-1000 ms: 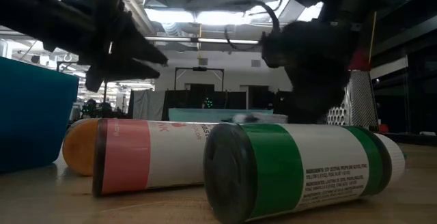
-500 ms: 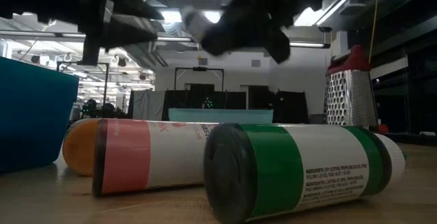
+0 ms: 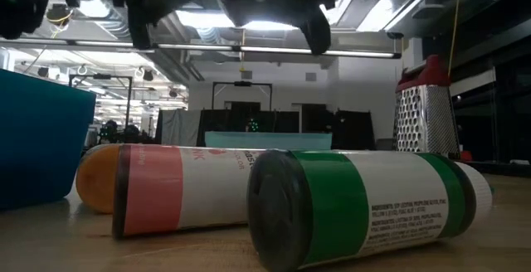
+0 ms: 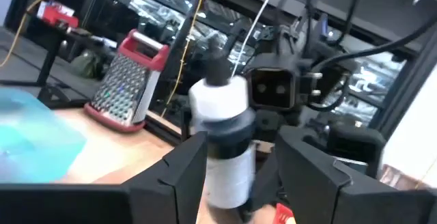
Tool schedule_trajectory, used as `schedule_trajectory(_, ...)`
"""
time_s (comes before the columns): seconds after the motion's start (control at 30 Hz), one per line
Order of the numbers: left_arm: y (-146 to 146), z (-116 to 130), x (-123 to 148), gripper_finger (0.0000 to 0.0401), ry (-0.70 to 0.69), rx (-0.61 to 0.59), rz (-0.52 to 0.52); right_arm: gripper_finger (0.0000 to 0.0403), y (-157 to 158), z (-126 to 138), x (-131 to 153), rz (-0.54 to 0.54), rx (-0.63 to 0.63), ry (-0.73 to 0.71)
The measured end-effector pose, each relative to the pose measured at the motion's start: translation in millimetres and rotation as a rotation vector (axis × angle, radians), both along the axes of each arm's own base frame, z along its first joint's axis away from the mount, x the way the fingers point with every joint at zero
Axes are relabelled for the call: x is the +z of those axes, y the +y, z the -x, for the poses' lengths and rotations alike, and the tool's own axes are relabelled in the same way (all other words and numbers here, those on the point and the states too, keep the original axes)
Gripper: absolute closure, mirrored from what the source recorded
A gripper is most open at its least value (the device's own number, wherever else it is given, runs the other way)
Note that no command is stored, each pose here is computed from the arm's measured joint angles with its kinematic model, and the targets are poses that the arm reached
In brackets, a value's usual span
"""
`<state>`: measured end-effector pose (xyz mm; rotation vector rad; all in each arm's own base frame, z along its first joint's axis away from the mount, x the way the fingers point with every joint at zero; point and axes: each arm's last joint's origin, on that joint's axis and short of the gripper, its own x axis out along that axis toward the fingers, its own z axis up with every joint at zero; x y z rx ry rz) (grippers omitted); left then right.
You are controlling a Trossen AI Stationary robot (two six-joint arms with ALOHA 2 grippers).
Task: Pick & Place Food Item
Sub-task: Put the black food coloring bottle into the dark blue bin
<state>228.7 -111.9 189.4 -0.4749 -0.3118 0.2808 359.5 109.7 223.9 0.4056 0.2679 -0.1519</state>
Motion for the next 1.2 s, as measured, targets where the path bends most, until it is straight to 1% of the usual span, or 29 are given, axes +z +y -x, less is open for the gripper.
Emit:
schedule_trajectory(0.1,3.7,-6.4,-6.4,0.0232,0.009,-0.01,0.007,0.0296,1.5,0.3,0.7,0.005,0.007,-0.005)
schedule_trajectory(0.17,4.2,-11.5,-4.0,0.0232,-0.006,-0.013,0.009,0.0296,1.8,0.3,0.6,0.004,0.012,-0.003)
schedule_trajectory(0.33,1.7,-19.8,1.7,0.0232,-0.021,-0.03,-0.024,0.0296,2.7,0.4,2.9,0.0,0.028,-0.012)
schedule_trajectory(0.63,0.8,-20.7,2.9,0.0232,-0.019,-0.035,-0.049,0.0296,3.5,0.2,3.2,-0.014,0.057,-0.013)
schedule_trajectory(1.03,-0.2,-21.9,3.9,0.0232,-0.034,-0.106,-0.089,0.0301,5.8,-0.3,4.0,-0.039,0.13,-0.019)
schedule_trajectory(1.1,0.5,-22.4,3.8,0.0236,-0.034,-0.109,-0.089,0.0301,5.9,-0.3,4.1,-0.035,0.138,-0.019)
schedule_trajectory(1.2,0.1,-23.0,2.7,0.026,-0.019,-0.107,-0.094,0.0295,8.1,0.1,3.6,0.014,0.154,-0.02)
